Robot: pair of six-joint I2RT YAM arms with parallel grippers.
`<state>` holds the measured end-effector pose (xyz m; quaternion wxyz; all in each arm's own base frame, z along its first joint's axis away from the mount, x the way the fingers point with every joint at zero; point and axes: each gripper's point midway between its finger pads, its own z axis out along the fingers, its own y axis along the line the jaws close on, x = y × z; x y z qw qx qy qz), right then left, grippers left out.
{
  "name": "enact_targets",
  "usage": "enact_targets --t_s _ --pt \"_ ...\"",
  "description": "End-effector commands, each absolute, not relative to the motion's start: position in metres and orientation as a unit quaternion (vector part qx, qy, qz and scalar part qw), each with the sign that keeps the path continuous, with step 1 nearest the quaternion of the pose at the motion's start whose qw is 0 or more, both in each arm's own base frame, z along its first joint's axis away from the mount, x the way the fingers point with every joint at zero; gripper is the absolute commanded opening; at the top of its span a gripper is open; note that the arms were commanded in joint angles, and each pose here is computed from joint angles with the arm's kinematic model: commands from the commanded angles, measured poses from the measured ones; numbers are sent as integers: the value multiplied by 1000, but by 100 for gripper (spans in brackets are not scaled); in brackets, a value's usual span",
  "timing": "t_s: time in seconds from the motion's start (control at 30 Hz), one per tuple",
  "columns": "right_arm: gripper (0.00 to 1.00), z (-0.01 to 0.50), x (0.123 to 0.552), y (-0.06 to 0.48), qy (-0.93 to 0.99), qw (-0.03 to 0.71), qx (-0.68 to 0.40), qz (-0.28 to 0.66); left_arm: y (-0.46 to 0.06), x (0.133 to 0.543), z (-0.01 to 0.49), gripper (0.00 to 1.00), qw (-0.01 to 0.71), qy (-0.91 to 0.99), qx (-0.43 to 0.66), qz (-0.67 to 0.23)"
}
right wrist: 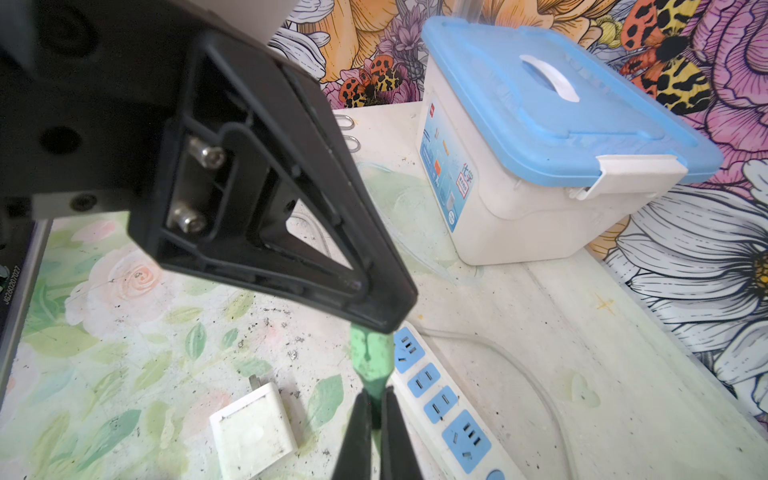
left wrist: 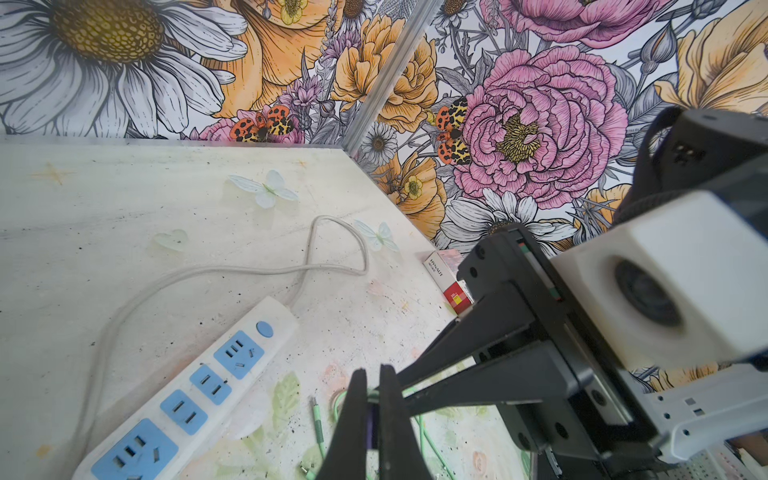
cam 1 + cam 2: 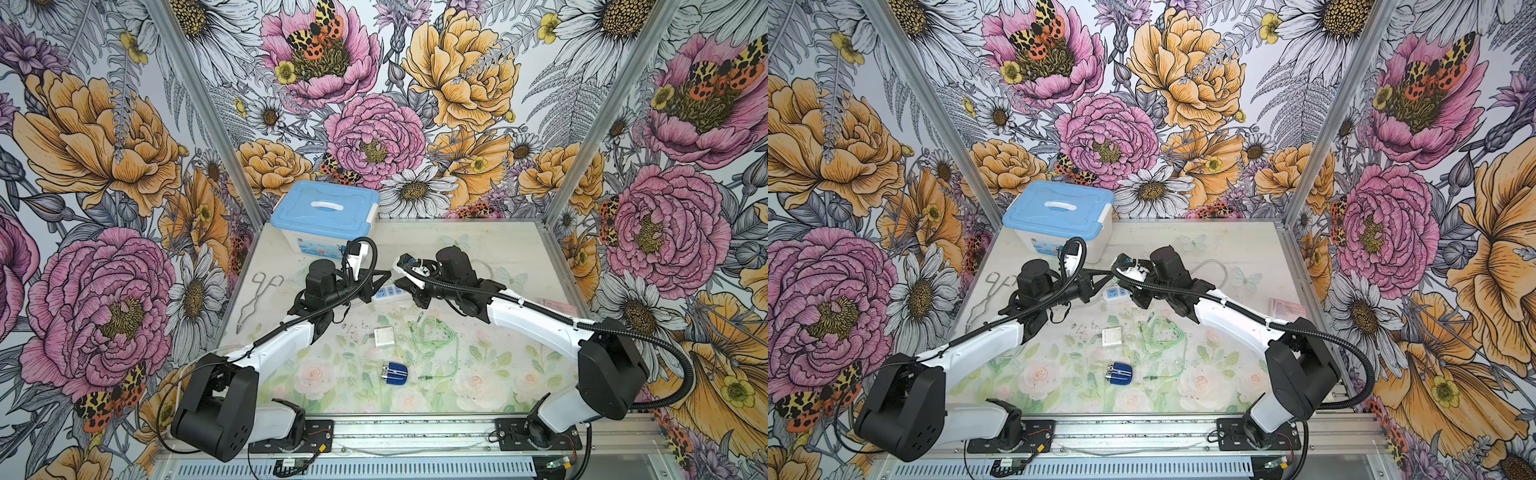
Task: Charge the electric shaver
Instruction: Pick up the charging cable from the center of the board.
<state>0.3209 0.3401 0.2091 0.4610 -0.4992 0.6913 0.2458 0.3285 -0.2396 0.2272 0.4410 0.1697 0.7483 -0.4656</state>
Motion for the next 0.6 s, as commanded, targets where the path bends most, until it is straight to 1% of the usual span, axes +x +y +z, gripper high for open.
enact_targets --t_s 0.0,0.03,0.1,0.23,0.3,0.37,0.43,0.5,0.57 --pt "0 229 330 347 675 489 -493 249 -244 324 229 0 437 738 183 -481" --pt "0 228 330 347 677 489 -491 248 -242 324 229 0 438 738 181 -480" --pt "5 228 331 345 681 488 -487 246 -240 325 229 0 439 738 180 -480" --pt "25 220 327 335 690 482 -483 241 -233 324 233 0 441 735 177 -483" --pt "31 214 324 329 695 475 -485 238 -230 324 234 0 442 738 175 -480" --pt "34 211 322 322 702 467 -482 238 -229 323 233 0 438 743 175 -475" --pt "35 213 317 315 704 464 -479 246 -231 319 234 0 435 743 177 -477" --pt "35 221 312 306 701 458 -475 270 -233 314 234 0 427 745 184 -478" --pt "35 231 306 300 694 442 -471 319 -236 307 233 0 418 747 194 -479"
